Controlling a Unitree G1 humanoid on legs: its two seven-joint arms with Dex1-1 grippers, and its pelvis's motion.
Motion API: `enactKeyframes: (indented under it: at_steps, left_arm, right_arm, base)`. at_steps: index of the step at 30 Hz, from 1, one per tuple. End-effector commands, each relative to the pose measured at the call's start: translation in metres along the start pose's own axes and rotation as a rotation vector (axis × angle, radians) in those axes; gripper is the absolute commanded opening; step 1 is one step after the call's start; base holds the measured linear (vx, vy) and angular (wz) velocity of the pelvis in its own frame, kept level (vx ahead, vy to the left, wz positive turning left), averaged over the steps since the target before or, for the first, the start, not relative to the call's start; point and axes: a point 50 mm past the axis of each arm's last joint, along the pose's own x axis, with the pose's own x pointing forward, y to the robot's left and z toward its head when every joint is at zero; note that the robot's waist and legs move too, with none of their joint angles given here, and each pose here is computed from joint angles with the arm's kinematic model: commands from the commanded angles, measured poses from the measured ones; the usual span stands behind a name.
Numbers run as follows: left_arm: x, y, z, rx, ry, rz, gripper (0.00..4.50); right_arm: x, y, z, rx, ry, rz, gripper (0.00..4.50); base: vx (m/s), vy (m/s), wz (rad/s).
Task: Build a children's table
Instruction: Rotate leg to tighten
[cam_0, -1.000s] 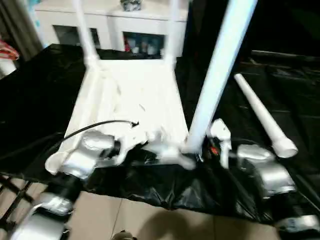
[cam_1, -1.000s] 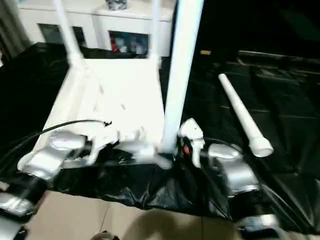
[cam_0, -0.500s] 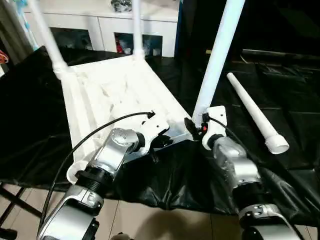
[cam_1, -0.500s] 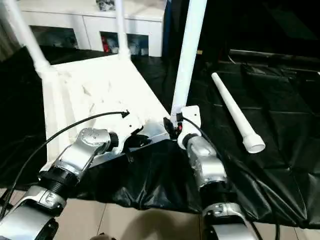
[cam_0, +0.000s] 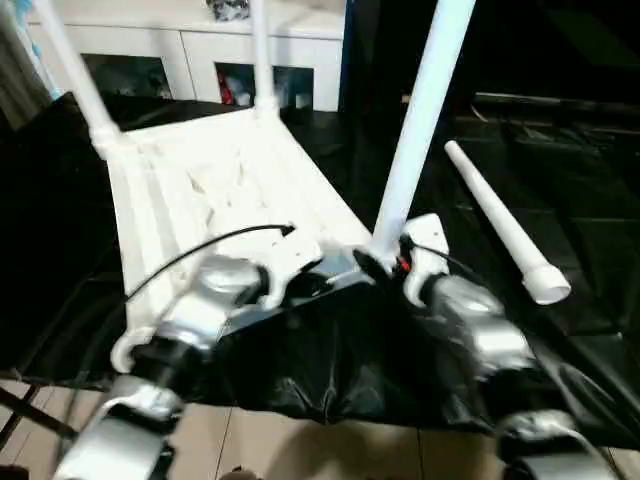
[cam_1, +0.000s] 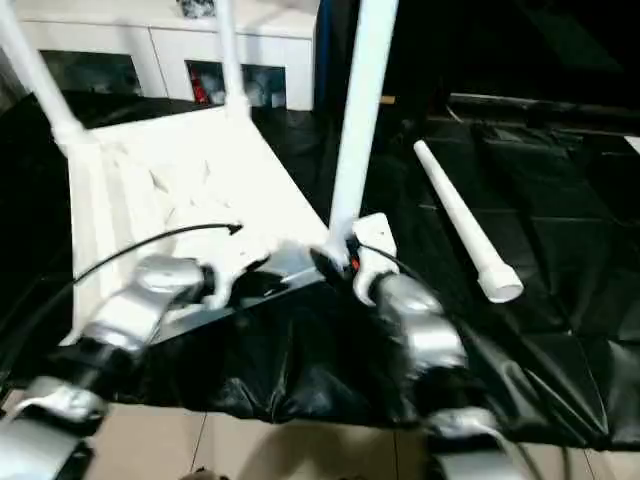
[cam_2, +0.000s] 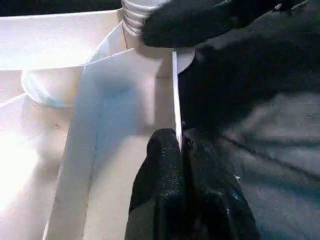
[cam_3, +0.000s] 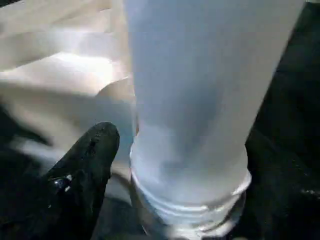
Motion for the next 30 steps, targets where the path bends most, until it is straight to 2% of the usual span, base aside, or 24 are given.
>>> enactKeyframes:
  at_steps: [1,7,16,17,20,21,23,27,30]
  left_arm:
    - [0.006,-0.009,0.015,0.076,-0.047,-0.093,0.00]
    - [-0.005,-0.008,0.009,0.089,-0.037,-0.162,0.00]
    - [-0.016,-0.008,0.002,0.092,-0.023,-0.218,0.00]
    - [-0.018,-0.007,0.001,0.094,-0.018,-0.229,0.00]
    - [-0.021,-0.006,-0.002,0.098,-0.005,-0.236,0.00]
    - [-0.022,-0.005,-0.003,0.098,-0.001,-0.235,0.00]
    - [-0.023,-0.004,-0.004,0.099,0.003,-0.235,0.00]
    - [-0.026,-0.002,-0.008,0.096,0.016,-0.232,0.00]
    - [-0.027,-0.002,-0.011,0.088,0.018,-0.224,0.00]
  right_arm:
    - [0.007,0.027,0.000,-0.055,0.013,0.242,3.89]
    - [-0.011,0.024,0.002,-0.125,0.045,0.406,3.89]
    - [-0.022,0.025,0.003,-0.160,0.066,0.528,3.89]
    - [-0.023,0.025,0.005,-0.158,0.060,0.539,3.62]
    - [-0.024,0.025,0.005,-0.154,0.067,0.555,3.52]
    - [-0.024,0.026,0.004,-0.155,0.073,0.561,3.28]
    - [-0.024,0.026,0.003,-0.156,0.076,0.566,3.28]
    - [-0.025,0.029,0.001,-0.148,0.082,0.584,2.84]
    - [-0.025,0.030,0.000,-0.144,0.085,0.585,2.75]
  base:
    - [0.000,0.000,0.00]
    - [0.000,0.000,0.00]
    - [0.000,0.000,0.00]
    - [0.000,0.000,0.00]
    - [0.000,0.000,0.00]
    - [0.000,0.000,0.00]
    - [0.000,0.000,0.00]
    - [0.000,0.000,0.00]
    - [0.000,0.000,0.00]
